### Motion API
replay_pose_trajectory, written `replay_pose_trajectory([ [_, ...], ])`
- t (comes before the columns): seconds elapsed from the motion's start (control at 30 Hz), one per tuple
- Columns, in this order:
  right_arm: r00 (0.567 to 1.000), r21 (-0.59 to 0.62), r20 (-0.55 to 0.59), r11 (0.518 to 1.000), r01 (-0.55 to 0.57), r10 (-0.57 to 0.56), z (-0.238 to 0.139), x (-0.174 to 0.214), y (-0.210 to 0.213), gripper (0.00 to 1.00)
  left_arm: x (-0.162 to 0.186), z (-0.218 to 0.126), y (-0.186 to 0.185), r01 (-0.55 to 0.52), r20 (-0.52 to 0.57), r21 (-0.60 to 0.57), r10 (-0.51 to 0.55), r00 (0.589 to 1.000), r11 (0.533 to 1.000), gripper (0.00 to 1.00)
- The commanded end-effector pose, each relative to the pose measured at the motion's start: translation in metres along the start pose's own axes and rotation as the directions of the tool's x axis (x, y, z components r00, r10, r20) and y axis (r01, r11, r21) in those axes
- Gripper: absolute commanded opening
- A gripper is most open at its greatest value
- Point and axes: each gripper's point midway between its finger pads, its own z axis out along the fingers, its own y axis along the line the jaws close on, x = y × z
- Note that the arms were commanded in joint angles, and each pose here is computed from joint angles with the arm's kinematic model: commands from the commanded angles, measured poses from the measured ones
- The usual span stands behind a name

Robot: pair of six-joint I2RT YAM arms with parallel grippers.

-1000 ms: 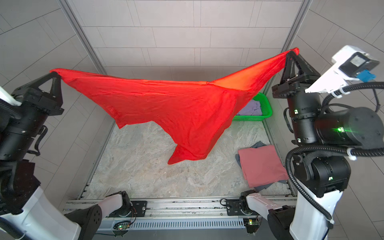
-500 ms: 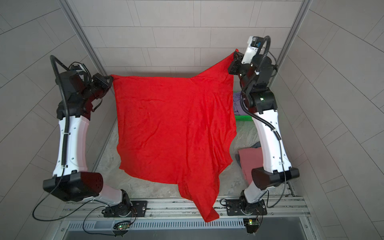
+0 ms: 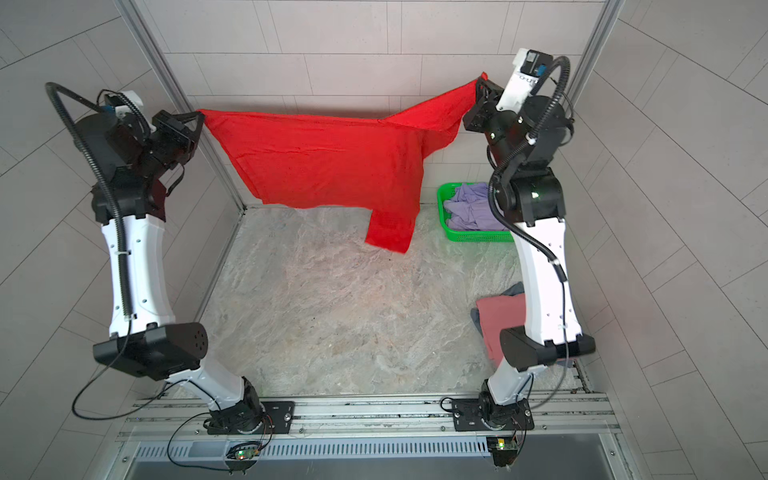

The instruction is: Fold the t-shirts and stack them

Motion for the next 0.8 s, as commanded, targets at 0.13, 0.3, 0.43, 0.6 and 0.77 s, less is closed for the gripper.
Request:
replay_pose_trajectory([
  [0.13,0.930,0.232,-0.363,0.973,0.024,0.063,-0.120,0.127,-0.062,0.00,0.117,-0.068,0.093,-0.011,-0.247,-0.284,-0.062,0.967,0.959,0.00],
  [0.3,0.645,0.443,-0.696,0.896,0.040,0.315,-0.243,0.302,-0.112,0.00,0.231,-0.152,0.178,-0.032,-0.418,-0.547,-0.239,0.876,0.837,0.00],
  [0.43,0.533,0.520,-0.751,0.846,0.115,0.389,-0.309,0.356,-0.134,0.06,0.292,-0.209,0.219,-0.090,-0.485,-0.673,-0.346,0.803,0.734,0.29],
  [0.6,0.562,0.520,-0.735,0.847,0.111,0.378,-0.300,0.335,-0.130,0.72,0.285,-0.223,0.216,-0.149,-0.495,-0.697,-0.321,0.807,0.701,0.68],
  [0.77,0.596,0.446,-0.723,0.895,0.016,0.350,-0.250,0.328,-0.111,0.69,0.264,-0.195,0.203,-0.137,-0.485,-0.661,-0.280,0.828,0.737,0.71],
])
